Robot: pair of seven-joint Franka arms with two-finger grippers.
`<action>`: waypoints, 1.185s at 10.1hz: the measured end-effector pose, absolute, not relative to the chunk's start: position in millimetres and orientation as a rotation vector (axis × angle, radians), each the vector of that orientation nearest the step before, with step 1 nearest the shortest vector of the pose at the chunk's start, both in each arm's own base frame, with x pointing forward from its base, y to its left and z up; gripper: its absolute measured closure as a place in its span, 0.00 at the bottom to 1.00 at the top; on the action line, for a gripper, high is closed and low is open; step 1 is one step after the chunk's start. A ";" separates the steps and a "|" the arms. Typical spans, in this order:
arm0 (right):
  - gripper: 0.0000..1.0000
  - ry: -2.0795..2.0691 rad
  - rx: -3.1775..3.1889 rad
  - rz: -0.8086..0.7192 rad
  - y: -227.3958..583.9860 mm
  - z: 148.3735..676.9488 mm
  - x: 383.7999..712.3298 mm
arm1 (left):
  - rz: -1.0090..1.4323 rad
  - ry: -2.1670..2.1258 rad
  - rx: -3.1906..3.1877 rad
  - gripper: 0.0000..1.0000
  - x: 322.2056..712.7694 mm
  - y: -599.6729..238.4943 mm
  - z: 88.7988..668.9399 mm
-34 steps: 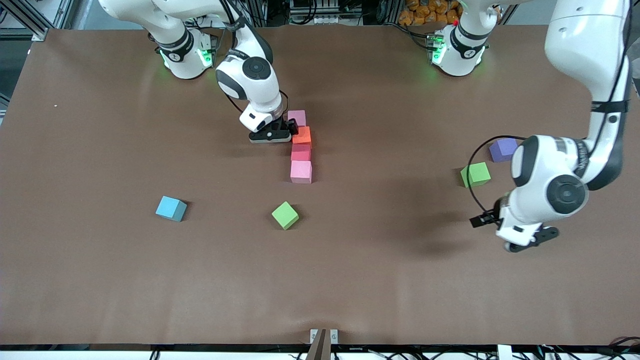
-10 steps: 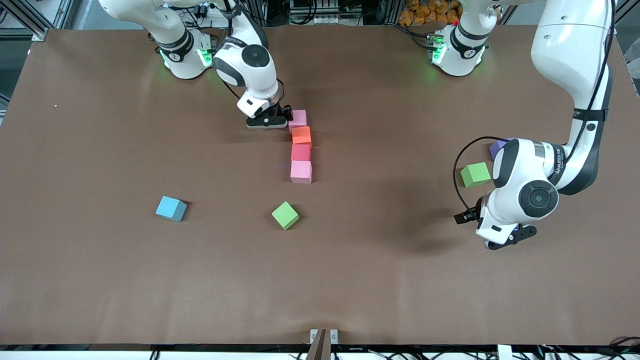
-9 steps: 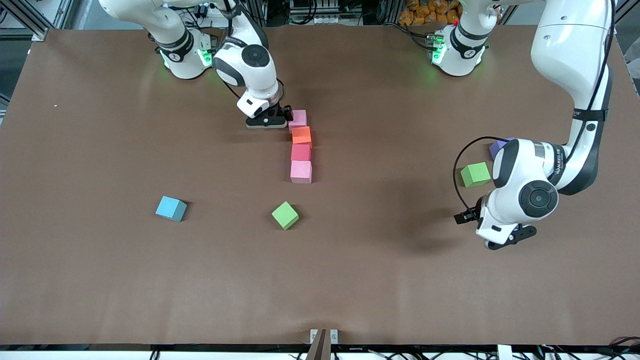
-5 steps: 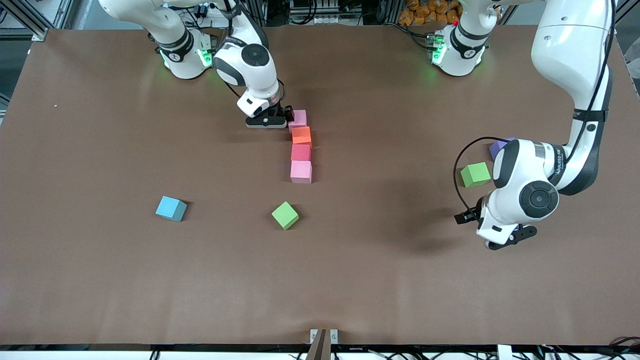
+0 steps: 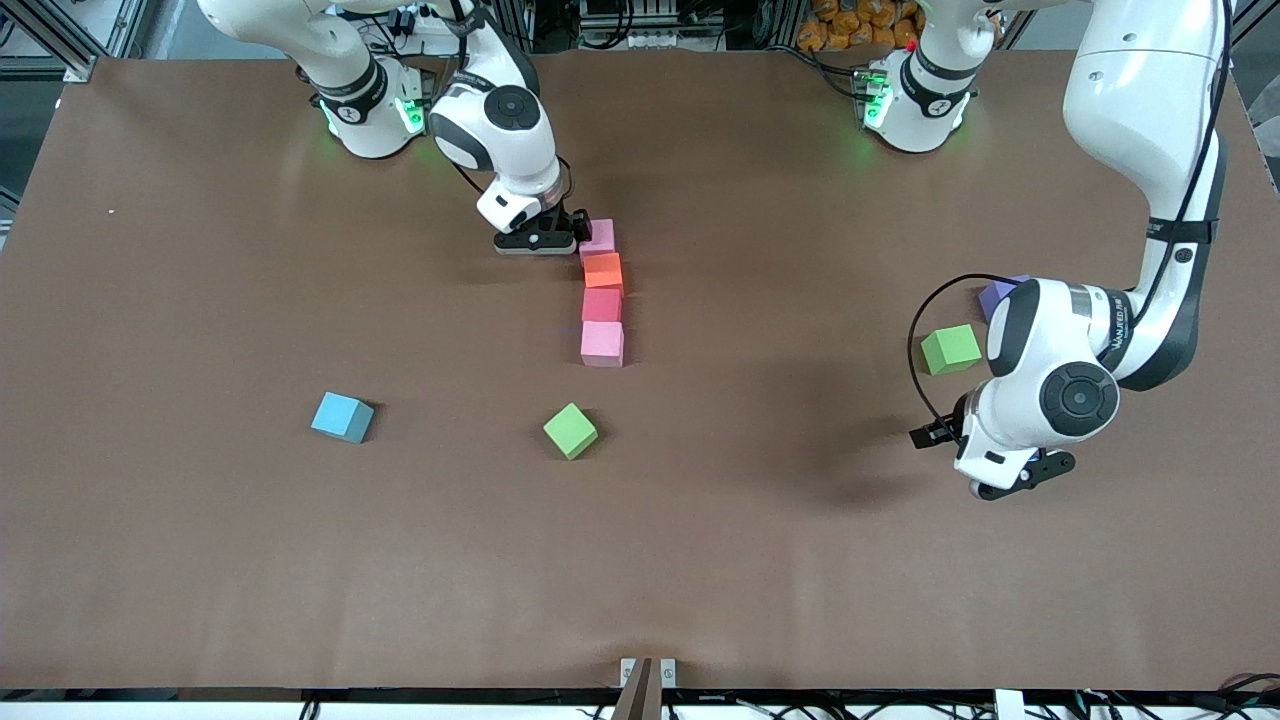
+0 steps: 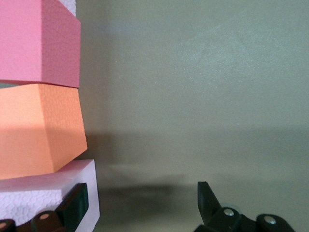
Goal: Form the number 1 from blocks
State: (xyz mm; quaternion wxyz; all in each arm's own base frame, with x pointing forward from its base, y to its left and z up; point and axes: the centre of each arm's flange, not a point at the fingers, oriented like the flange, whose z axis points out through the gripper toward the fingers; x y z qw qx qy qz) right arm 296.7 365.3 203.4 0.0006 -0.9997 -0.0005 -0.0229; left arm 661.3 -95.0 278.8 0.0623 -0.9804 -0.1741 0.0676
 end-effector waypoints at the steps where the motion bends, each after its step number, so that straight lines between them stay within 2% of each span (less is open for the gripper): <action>1: 0.00 0.001 -3.137 -0.074 366.2 204.3 297.6 | 0.204 -0.527 -2.963 0.00 661.3 -94.6 278.8; 7: 0.00 0.007 -3.126 -0.090 366.8 209.6 304.0 | 0.205 -0.530 -2.963 0.00 661.5 -93.4 278.8; 12: 0.00 0.104 -3.144 -0.163 300.9 250.7 376.5 | 0.201 -0.529 -2.964 0.00 662.2 -94.0 279.9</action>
